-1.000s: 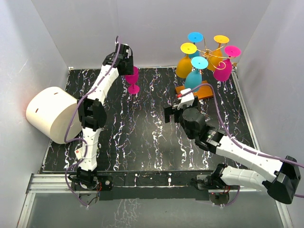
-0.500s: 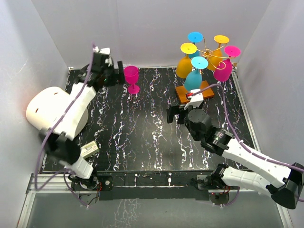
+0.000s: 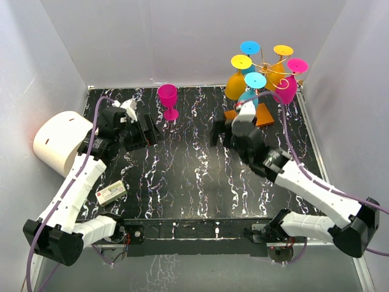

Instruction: Take the wine glass off the wine glass rack

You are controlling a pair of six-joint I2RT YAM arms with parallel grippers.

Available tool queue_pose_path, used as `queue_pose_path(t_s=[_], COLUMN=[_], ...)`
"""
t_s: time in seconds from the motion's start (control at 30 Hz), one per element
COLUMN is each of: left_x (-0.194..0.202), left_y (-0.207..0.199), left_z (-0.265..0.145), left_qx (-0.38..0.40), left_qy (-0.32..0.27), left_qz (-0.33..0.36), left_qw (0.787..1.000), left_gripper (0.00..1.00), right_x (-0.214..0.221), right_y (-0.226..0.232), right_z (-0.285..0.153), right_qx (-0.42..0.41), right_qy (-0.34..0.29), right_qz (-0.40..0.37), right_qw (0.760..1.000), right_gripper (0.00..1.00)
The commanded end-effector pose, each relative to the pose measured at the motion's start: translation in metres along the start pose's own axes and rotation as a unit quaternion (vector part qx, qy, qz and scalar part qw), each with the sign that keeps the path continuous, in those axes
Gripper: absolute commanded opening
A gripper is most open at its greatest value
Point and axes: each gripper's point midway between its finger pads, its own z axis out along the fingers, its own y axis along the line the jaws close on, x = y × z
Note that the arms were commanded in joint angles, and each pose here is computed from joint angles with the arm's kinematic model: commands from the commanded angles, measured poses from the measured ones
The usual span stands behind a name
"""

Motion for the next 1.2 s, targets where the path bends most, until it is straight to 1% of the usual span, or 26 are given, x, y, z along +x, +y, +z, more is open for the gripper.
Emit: queue_pose_path(t_s=[0.0,0.1,0.2,0.33,0.43,0.53,0.67,0.73,0.8,0.83,0.87,0.9,1.0,1.17], left_x=[0.005,0.006,0.005,0.004,0.007,0.010,0.013,0.012,0.009,0.008,0.007,0.006,0.007,0.007], left_y=[-0.019,-0.018,-0.015,-0.012,-0.011,-0.007,-0.006,-0.008,-0.009,-0.010,-0.010,-0.009,-0.009,-0.007], left_z=[-0.013,-0.012,-0.013,-0.017,-0.017,-0.016,-0.015,-0.016,-0.016,-0.016,-0.016,-0.016,-0.015,-0.016], left_qx=[0.056,0.055,0.048,0.038,0.037,0.030,0.028,0.032,0.034,0.033,0.032,0.031,0.028,0.025], left_qy=[-0.005,-0.004,-0.007,-0.010,-0.003,0.005,0.010,0.011,0.009,0.007,0.006,0.005,0.011,0.010], left_qz=[0.004,0.009,0.016,0.025,0.033,0.037,0.036,0.036,0.037,0.038,0.040,0.040,0.041,0.042], left_qw=[0.998,0.998,0.999,0.999,0.999,0.999,0.999,0.999,0.999,0.999,0.999,0.999,0.999,0.999], left_gripper=[0.99,0.99,0.99,0.99,0.99,0.99,0.99,0.99,0.99,0.99,0.99,0.99,0.99,0.99], right_x=[-0.118,-0.169,-0.208,-0.244,-0.257,-0.255,-0.242,-0.231,-0.223,-0.218,-0.220,-0.218,-0.214,-0.211], right_y=[0.003,-0.006,-0.021,-0.054,-0.086,-0.107,-0.118,-0.123,-0.121,-0.119,-0.115,-0.114,-0.120,-0.127], right_z=[-0.002,-0.004,-0.005,0.000,-0.001,-0.003,-0.004,0.000,0.003,0.005,0.005,0.007,0.011,0.023], right_qx=[-0.009,0.003,0.032,0.043,0.037,0.028,0.018,0.015,-0.002,-0.015,-0.034,-0.043,-0.037,-0.024], right_qy=[-0.093,-0.125,-0.149,-0.156,-0.156,-0.151,-0.149,-0.143,-0.143,-0.145,-0.158,-0.162,-0.176,-0.174], right_qz=[0.020,0.003,0.005,0.046,0.107,0.179,0.255,0.295,0.339,0.357,0.368,0.378,0.402,0.419], right_qw=[0.995,0.992,0.988,0.986,0.981,0.972,0.955,0.944,0.930,0.923,0.916,0.910,0.897,0.891], right_gripper=[0.98,0.98,0.98,0.98,0.98,0.97,0.93,0.89,0.83,0.78,0.73,0.70,0.69,0.67])
